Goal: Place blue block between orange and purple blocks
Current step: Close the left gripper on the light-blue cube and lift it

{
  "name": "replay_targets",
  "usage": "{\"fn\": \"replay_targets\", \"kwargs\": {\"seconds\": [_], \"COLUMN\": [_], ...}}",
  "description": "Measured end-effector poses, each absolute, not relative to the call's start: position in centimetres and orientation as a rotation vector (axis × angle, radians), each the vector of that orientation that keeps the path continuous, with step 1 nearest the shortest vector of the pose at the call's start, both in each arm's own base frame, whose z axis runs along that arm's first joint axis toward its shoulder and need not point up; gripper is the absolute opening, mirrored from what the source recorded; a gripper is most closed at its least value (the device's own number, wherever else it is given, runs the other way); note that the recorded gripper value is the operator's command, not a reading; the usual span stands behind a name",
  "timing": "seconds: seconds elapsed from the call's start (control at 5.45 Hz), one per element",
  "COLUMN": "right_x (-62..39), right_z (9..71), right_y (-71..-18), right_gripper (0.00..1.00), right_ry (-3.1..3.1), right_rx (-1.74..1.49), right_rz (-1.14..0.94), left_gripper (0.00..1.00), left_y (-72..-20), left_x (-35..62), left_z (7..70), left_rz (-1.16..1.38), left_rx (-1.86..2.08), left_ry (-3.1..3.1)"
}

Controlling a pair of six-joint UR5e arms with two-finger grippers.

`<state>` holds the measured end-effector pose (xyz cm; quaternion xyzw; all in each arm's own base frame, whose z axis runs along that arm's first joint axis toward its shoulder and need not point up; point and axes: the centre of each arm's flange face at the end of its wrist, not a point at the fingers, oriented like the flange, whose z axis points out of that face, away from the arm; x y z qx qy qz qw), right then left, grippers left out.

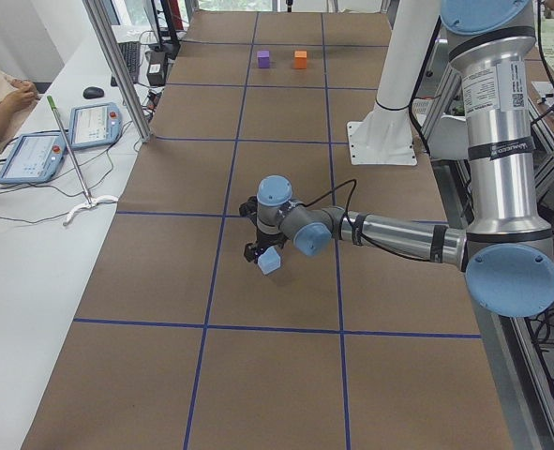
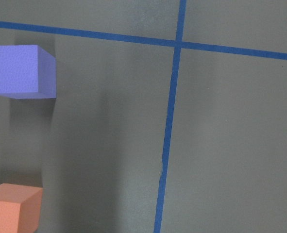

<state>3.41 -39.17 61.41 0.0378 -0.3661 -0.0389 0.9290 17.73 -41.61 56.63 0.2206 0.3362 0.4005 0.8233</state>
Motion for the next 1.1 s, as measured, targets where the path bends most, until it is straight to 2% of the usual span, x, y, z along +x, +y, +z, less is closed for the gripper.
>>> {"fn": "replay_targets", "kwargs": {"seconds": [0.73,0.92,1.1], "right_x": [3.4,3.4,3.4], "right_z": [61.4,61.5,61.5], "right_y": [-39.2,-39.2,-39.1], "right_gripper": [1.00,1.00,1.00], "right_ry": [-0.750,-0.750,-0.750], "right_rx": [0.077,0.076,0.075], "right_rz": [-0.081,-0.081,-0.081], "left_gripper": [1.00,0.97,0.53], "left_y": [-43.0,-43.5,-43.7], "left_x": [22.0,22.9,23.5], "left_z": [57.8,58.3,59.0], "left_rz": [0.837,0.836,0.839], "left_rx": [0.413,0.399,0.383], "left_ry": [0.728,0.729,0.731]}}
